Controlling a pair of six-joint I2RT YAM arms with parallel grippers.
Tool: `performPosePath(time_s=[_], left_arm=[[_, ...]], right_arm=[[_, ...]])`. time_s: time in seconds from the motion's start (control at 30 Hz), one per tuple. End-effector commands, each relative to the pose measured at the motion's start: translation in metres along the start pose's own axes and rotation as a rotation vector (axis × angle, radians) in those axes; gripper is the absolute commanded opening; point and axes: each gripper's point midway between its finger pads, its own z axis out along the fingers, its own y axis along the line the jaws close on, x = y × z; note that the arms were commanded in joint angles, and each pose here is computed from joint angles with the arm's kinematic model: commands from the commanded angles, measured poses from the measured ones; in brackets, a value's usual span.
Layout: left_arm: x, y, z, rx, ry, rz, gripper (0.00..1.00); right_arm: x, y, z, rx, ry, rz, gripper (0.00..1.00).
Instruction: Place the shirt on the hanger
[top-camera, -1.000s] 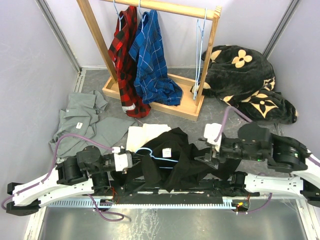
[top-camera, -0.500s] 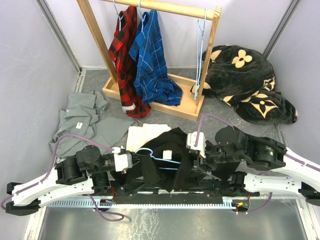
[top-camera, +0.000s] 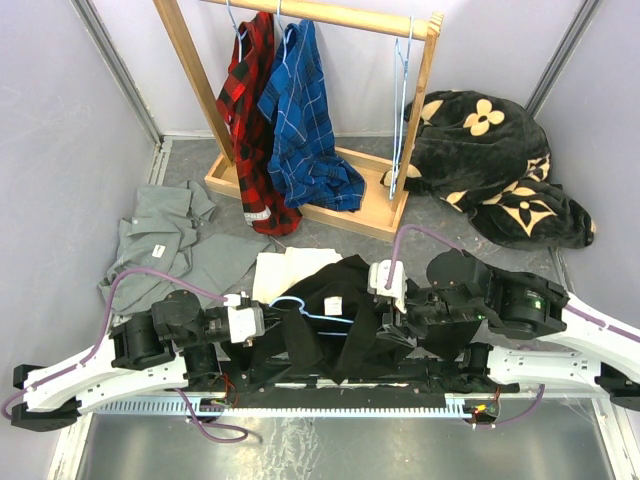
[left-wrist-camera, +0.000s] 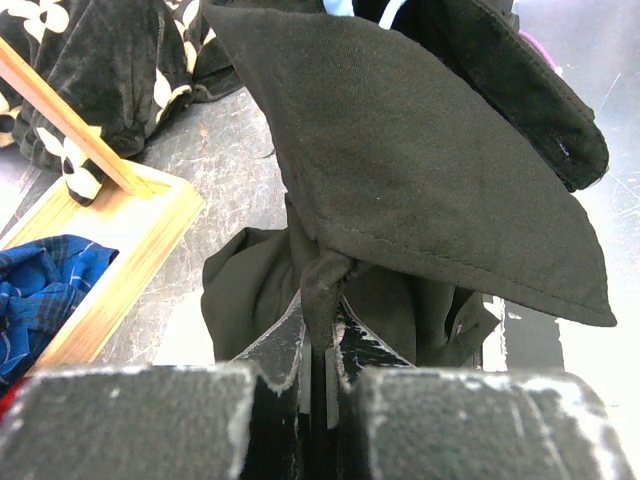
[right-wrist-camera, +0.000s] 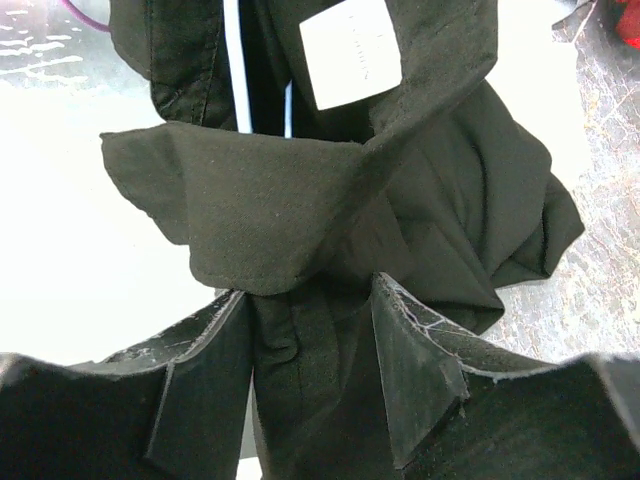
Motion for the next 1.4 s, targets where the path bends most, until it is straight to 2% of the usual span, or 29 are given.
performPosePath(time_s=[0.0,0.07,0.23,0.43,0.57,0.67,0.73,1.0,1.03,1.07,1.33,1.37], left_arm=[[-0.031,0.008,-0.005,-0.018,-0.092,0.036,0.03],[-0.032,0.008,-0.005,-0.020,-0.097,0.035,0.03],[-0.032,0.006,-0.002,-0.008,-0.096,0.029,0.03],[-0.031,0.003,0.004,0.014,-0.091,0.025,0.03],[-0.034,0.004,0.003,0.009,-0.099,0.027,0.03],[-0.036,0.006,0.000,-0.001,-0.110,0.023,0.03],[-0.037,0.008,-0.003,-0.016,-0.116,0.019,0.03],[-0.038,0.019,-0.024,-0.102,-0.112,-0.021,0.40],[-0.039,0.020,-0.027,-0.106,-0.116,-0.024,0.52],[-0.040,0.019,-0.029,-0.106,-0.120,-0.028,0.56],[-0.047,0.017,-0.024,-0.078,-0.112,-0.031,0.62],[-0.049,0.018,-0.022,-0.073,-0.108,-0.028,0.72]], right_arm=[[-0.031,0.005,-0.014,-0.014,-0.113,-0.013,0.52],[-0.026,0.005,-0.008,-0.023,-0.094,-0.004,0.47],[-0.027,0.007,0.005,-0.044,-0.093,0.016,0.47],[-0.036,0.010,0.012,-0.065,-0.120,0.021,0.40],[-0.036,0.009,0.013,-0.062,-0.109,0.019,0.20],[-0.032,0.008,0.012,-0.056,-0.088,0.020,0.01],[-0.029,0.005,0.006,-0.035,-0.079,0.024,0.00],[-0.021,-0.002,-0.032,0.053,-0.132,0.028,0.00],[-0.020,-0.002,-0.035,0.058,-0.133,0.027,0.00],[-0.018,-0.002,-0.038,0.064,-0.133,0.028,0.00],[-0.019,0.000,-0.048,0.059,-0.122,0.008,0.00],[-0.020,0.001,-0.049,0.050,-0.120,0.005,0.00]])
